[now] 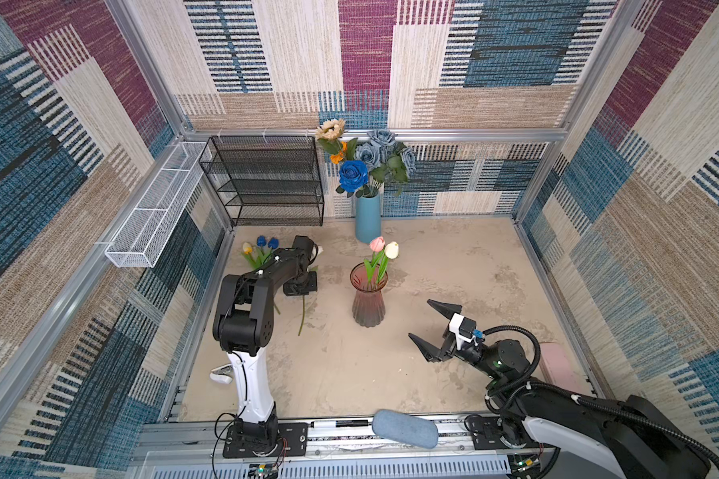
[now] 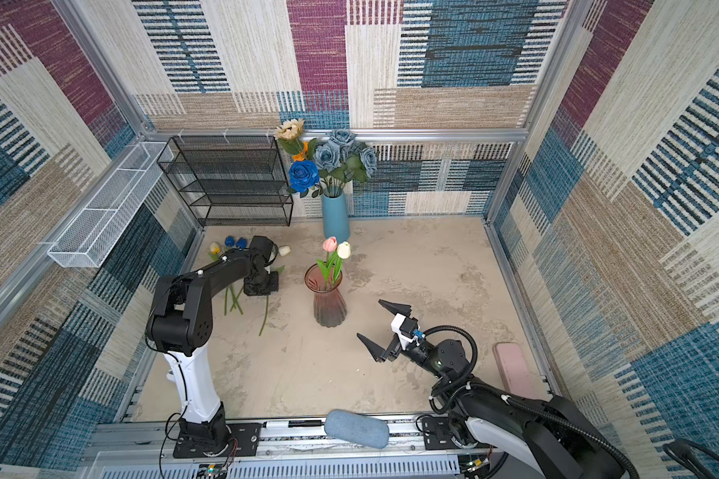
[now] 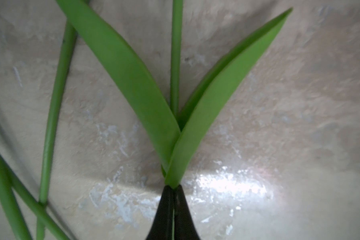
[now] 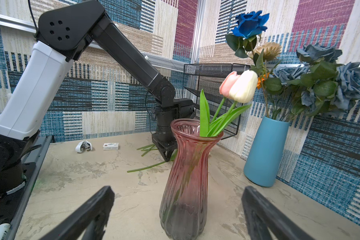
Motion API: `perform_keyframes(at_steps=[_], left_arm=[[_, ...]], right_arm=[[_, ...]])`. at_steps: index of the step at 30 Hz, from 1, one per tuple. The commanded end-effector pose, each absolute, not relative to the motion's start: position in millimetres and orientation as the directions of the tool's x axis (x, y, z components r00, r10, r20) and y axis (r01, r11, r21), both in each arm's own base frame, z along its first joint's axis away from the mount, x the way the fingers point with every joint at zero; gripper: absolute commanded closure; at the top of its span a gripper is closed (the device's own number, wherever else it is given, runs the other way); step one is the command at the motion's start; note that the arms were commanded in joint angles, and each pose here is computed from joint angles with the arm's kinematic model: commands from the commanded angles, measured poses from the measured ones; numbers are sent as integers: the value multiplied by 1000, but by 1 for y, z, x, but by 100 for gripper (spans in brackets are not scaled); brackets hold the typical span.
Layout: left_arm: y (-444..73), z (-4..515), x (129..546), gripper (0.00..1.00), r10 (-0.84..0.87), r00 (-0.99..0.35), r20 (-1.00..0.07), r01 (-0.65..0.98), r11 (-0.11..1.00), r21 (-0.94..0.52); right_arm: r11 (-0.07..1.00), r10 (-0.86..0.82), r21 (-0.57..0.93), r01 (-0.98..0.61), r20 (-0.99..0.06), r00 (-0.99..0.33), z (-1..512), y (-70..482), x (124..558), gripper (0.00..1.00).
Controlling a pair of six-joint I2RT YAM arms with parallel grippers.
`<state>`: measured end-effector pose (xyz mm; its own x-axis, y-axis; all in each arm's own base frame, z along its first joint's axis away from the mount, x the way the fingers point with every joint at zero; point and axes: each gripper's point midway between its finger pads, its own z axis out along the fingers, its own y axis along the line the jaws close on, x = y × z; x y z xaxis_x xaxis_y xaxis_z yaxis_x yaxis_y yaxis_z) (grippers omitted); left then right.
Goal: Arrange the flowers into the vase
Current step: 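Grasp another white tulip stem with the left gripper and lift it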
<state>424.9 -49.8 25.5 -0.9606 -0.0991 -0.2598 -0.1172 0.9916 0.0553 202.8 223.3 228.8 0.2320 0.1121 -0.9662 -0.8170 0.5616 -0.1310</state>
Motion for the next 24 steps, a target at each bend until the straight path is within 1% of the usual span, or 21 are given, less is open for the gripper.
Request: perform_keyframes(at_steps=[1,5,9,11,14,17,19,21,24], left_arm=[[-54,29,412,100,-101,-968,-232,-112,993,37],[-59,51,414,100,-93,-949,-300,-100,995,8],[-66,88,411,100,-98,-920,-378,-89,995,-42],[-70,109,410,100,-90,-897,-432,-63,995,-77],[-79,148,409,100,-82,-833,-547,-8,991,-136],[-98,198,406,100,-47,-689,-723,120,977,-178],[-121,236,397,100,-23,-532,-847,266,945,-192],[-136,265,385,100,-28,-401,-916,368,911,-188],[-156,303,359,100,-19,-235,-972,502,854,-138]], right_arm=[[570,128,-122,-812,-964,234,232,222,204,0],[565,133,-127,-816,-961,242,235,222,202,0],[578,126,-123,-806,-963,238,233,221,205,0],[571,125,-126,-811,-963,237,233,222,204,0],[577,134,-125,-808,-961,244,234,220,203,0],[580,124,-122,-805,-964,236,232,221,206,0],[573,127,-123,-810,-963,236,232,222,205,0],[572,133,-122,-811,-962,238,233,222,204,0],[580,128,-119,-806,-963,235,231,222,207,0]])
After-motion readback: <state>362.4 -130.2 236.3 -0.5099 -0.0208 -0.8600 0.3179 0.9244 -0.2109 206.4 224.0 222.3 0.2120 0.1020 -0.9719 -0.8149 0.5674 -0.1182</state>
